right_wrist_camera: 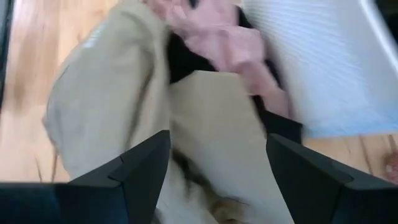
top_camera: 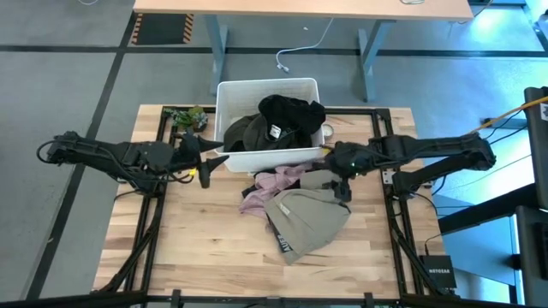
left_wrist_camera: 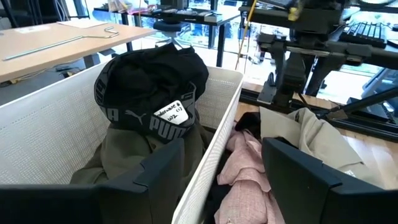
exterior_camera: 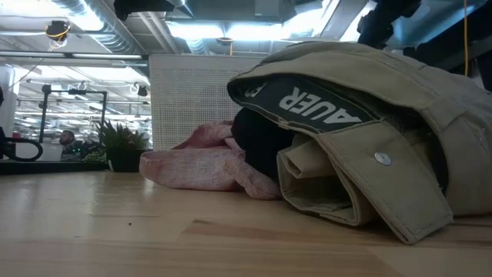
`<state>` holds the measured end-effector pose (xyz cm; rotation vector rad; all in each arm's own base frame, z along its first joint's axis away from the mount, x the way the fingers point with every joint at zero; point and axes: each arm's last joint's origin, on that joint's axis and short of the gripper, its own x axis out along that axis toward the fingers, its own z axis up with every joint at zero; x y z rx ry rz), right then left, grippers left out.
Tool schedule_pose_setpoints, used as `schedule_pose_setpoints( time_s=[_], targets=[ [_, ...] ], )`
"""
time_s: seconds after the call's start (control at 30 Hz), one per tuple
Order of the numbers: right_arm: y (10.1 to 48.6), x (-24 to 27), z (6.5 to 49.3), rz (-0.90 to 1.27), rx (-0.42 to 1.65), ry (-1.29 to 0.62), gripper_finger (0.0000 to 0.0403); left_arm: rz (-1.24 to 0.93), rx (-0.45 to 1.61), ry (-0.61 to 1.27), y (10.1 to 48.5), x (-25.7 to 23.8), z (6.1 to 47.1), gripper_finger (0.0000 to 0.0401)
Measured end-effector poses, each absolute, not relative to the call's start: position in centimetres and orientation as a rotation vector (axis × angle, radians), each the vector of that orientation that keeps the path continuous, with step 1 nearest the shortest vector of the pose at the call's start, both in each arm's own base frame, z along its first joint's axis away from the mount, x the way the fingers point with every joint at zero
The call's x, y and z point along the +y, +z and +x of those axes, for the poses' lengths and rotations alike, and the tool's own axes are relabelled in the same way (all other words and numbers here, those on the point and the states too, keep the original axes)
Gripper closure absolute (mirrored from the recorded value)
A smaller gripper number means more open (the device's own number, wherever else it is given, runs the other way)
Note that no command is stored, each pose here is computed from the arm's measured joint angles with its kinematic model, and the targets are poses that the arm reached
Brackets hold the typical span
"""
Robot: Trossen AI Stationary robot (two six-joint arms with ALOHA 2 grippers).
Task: Sort clothes
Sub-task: Put the brown shorts into the white bin
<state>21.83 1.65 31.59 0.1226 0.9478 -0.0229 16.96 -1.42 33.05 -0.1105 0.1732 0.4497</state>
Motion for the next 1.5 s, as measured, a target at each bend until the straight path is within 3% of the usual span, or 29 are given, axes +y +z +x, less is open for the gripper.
schedule_pose_setpoints(
  time_s=[0.2, 0.63, 1.2, 1.5],
  targets=[
    [31.2, 5.2, 22.7, 0.058, 0.917, 0.099, 0.0119, -0.110, 0.173, 0.450, 33.1, -1.4, 17.0, 0.0192],
    [27.7, 7.9, 23.9, 0.007, 1.131, 0.053, 0.0119, -0.062, 0.192, 0.445, 33.0, -1.4, 16.9, 0.0192],
    [26.8, 9.5, 26.6, -0.019, 1.008, 0.200, 0.0119, -0.078, 0.189, 0.447, 33.0, -1.4, 16.9, 0.0192],
    [21.7, 9.8, 29.6, -0.066, 1.166, 0.153, 0.0119, -0.078, 0.187, 0.447, 33.0, -1.4, 16.9, 0.0192]
  ],
)
